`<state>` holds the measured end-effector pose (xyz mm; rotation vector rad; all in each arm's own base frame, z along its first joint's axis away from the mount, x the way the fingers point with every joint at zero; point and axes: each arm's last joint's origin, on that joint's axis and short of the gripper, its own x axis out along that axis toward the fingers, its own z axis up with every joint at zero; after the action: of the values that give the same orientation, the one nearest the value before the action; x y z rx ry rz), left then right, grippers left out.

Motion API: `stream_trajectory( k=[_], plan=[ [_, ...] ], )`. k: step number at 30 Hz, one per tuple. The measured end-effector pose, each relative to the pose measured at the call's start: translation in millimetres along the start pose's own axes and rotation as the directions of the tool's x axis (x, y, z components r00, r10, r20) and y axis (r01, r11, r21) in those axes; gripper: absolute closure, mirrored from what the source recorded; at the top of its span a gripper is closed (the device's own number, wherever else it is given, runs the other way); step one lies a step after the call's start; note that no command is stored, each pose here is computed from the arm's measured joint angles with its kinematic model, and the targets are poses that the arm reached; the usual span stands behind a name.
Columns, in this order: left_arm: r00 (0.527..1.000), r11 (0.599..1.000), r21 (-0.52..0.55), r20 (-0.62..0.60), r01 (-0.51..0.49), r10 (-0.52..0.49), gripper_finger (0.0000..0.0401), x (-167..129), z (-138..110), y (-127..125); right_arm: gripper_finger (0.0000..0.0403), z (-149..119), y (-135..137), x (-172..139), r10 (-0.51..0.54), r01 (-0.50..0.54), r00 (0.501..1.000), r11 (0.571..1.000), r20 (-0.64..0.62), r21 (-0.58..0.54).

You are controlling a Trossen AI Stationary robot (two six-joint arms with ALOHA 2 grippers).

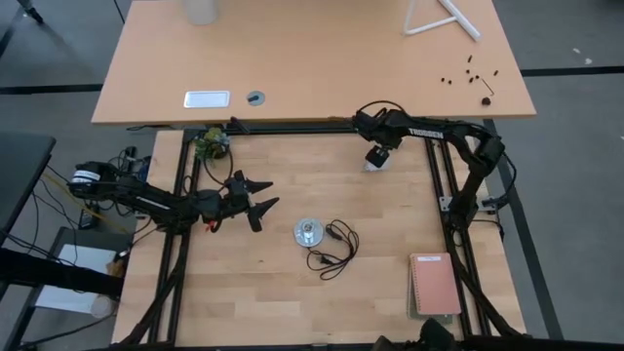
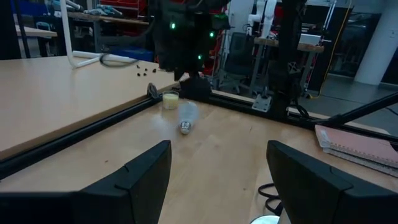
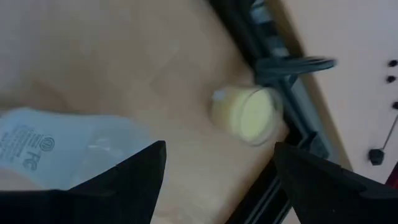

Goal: Screw lightbulb
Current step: Insert the lightbulb into the lamp

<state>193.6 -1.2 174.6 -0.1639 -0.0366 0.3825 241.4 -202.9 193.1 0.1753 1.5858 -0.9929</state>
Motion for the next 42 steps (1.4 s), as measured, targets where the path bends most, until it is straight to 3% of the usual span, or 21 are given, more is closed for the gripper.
stream_trajectory(
  k=[11, 16, 20, 22, 25, 31, 35, 42],
  plan=[
    [1.0, 1.0, 0.002, 0.0, 0.0, 0.0, 0.0133, 0.0, 0.0, 0.0, 0.0096, -6.5, 49.6, -2.0, 0.091, -0.1, 0.993, 0.986, -0.078, -0.13],
    [1.0, 1.0, 0.0, 0.0, 0.0, 0.0, 0.0133, 0.0, 0.0, 0.0, 0.0096, -10.5, 65.1, -13.9, 0.044, -0.047, 0.999, 0.985, -0.025, -0.166],
    [1.0, 1.0, -0.001, -0.003, 0.008, -0.008, 0.0133, 0.0, -0.2, -0.3, 0.0096, -11.7, 65.5, -28.3, 0.054, -0.045, 0.992, 0.996, 0.118, -0.078],
    [1.0, 1.0, -0.002, -0.007, 0.023, -0.023, 0.0133, 0.0, -0.4, -0.7, 0.0096, -15.2, 67.8, -39.4, 0.114, -0.111, 0.961, 0.993, 0.254, -0.027],
    [1.0, 1.0, -0.002, -0.009, 0.03, -0.03, 0.0133, -0.1, -0.6, -0.9, 0.0096, -24.0, 75.5, -49.8, 0.227, -0.265, 0.873, 0.964, 0.432, 0.03],
    [1.0, 1.0, -0.003, -0.008, 0.03, -0.03, 0.0133, -0.1, -0.5, -1.0, 0.0096, -39.0, 110.7, -53.6, 0.268, -0.405, 0.738, 0.91, 0.619, 0.089],
    [0.999, 0.999, -0.031, -0.008, 0.031, -0.031, 0.0133, -0.1, -0.5, -1.0, 0.0096, -44.7, 133.6, -45.5, 0.212, -0.348, 0.772, 0.93, 0.599, 0.119],
    [0.999, 0.999, -0.025, -0.008, 0.031, -0.031, 0.0133, 0.0, -0.4, -1.0, 0.0096, -45.4, 143.4, -32.8, 0.186, -0.361, 0.805, 0.907, 0.564, 0.216]
  ],
)
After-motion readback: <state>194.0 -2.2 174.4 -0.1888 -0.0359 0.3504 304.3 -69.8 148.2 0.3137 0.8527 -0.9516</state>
